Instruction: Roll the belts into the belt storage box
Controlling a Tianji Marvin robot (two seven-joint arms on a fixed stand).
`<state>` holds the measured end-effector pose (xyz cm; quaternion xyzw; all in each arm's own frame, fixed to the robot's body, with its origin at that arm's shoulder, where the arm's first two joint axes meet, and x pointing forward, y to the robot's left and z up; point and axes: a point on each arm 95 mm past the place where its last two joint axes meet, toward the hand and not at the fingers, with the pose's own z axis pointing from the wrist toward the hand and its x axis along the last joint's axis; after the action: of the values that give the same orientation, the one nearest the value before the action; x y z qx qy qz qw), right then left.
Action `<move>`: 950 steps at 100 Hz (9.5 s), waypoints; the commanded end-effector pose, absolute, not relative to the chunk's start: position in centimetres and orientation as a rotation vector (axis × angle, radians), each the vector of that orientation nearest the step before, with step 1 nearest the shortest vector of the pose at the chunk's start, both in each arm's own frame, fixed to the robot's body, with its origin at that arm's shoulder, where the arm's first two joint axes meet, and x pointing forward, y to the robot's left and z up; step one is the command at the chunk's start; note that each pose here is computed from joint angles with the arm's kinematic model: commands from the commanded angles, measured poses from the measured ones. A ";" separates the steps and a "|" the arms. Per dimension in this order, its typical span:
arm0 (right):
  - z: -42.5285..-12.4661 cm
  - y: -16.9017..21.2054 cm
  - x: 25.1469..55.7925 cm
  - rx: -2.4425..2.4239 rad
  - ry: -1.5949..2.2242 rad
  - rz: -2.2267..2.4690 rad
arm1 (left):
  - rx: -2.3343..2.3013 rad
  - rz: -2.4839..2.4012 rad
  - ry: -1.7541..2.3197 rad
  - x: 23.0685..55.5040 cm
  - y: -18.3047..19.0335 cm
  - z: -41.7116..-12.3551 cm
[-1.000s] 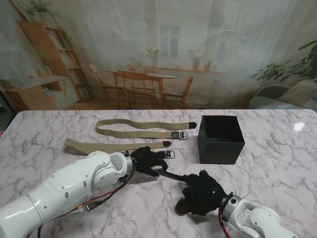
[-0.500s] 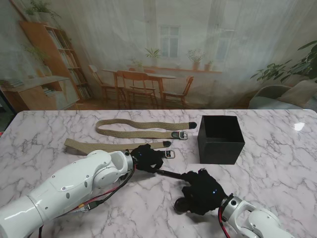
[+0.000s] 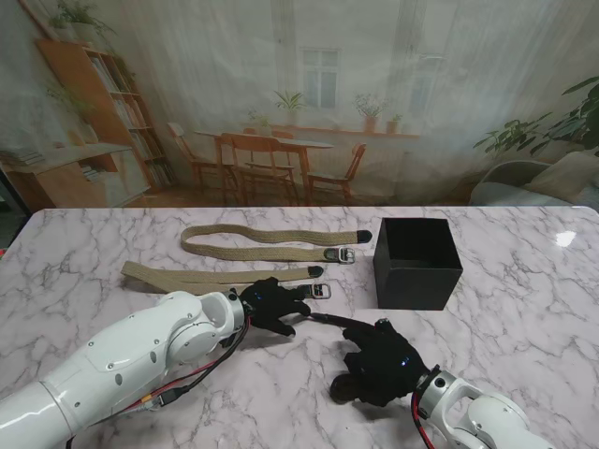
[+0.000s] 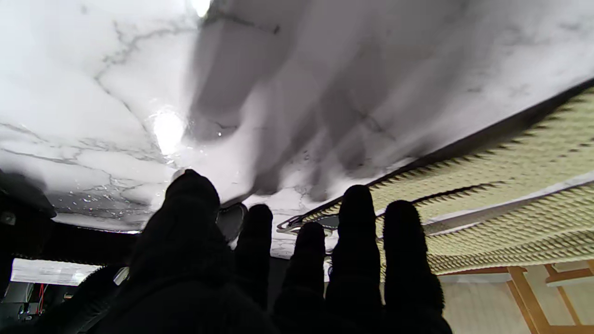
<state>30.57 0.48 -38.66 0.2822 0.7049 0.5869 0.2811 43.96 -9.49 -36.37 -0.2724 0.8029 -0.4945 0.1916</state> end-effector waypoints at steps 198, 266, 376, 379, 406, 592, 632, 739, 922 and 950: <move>-38.4 2.9 28.7 0.753 2.036 1.740 | -0.803 -1.437 2.262 46.5 -15.6 -36.1; -39.1 2.0 29.6 0.720 1.932 1.628 | -0.742 -1.375 2.214 45.0 -10.6 -34.9; -40.8 0.7 30.2 1.148 1.740 1.386 | -0.633 -1.382 2.142 42.1 -6.2 -32.2; -40.9 0.7 30.3 1.149 1.739 1.389 | -0.631 -1.382 2.142 42.1 -6.3 -32.2; -41.4 0.6 30.8 1.018 1.791 1.488 | -0.632 -1.383 2.143 42.0 -6.4 -32.2; -40.9 4.0 31.8 0.797 2.013 1.878 | -0.670 -1.410 2.310 43.6 -11.7 -35.5; -40.7 3.5 31.8 0.702 1.948 1.796 | -0.644 -1.329 2.340 43.4 -10.0 -35.4; -40.9 3.6 31.6 0.839 1.846 1.943 | -0.663 -1.277 2.371 43.6 -9.7 -35.7; -41.3 4.0 32.6 1.001 1.754 1.668 | -0.707 -1.332 2.394 39.9 -7.7 -35.4; -41.4 4.2 33.3 1.080 1.679 1.599 | -0.668 -1.335 2.446 38.4 -7.6 -35.0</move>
<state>33.42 4.31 -40.76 0.3938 0.6271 0.6072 0.2879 38.92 -7.68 -34.63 -0.2331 0.8385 -0.4709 0.1447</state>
